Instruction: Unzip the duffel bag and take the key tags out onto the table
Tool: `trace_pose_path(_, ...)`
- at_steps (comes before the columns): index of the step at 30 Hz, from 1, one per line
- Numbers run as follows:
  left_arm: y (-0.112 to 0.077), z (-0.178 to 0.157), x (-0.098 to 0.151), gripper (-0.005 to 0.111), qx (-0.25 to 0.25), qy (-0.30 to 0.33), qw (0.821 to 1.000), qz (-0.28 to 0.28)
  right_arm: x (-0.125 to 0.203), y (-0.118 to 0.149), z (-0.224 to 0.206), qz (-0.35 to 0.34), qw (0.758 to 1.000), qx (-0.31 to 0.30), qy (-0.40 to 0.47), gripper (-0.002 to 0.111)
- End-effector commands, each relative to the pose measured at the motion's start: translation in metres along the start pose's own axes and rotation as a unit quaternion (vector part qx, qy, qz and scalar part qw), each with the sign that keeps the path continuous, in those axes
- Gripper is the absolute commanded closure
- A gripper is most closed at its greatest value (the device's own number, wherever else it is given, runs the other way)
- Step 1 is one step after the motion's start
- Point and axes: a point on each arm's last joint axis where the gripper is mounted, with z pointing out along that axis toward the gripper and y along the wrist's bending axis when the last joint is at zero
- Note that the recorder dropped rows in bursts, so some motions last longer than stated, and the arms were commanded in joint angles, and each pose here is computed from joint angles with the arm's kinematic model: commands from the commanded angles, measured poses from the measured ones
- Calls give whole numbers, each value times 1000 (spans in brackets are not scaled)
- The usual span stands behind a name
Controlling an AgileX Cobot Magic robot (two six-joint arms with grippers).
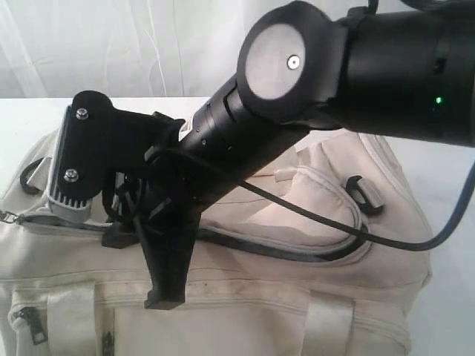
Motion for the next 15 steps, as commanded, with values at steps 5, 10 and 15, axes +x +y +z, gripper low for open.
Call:
trace_pose_path(5, 14, -4, -11, 107, -73, -40, 991, 101, 14, 19, -7, -3, 991, -104, 83, 108)
trace_pose_path(10, 9, -4, -16, 107, -54, -62, 973, 217, 17, 26, -10, -1, 985, -140, 98, 108)
trace_pose_path(15, 11, -4, -15, 107, -69, -50, 948, 308, 12, 26, -9, 17, 987, -141, 73, 108)
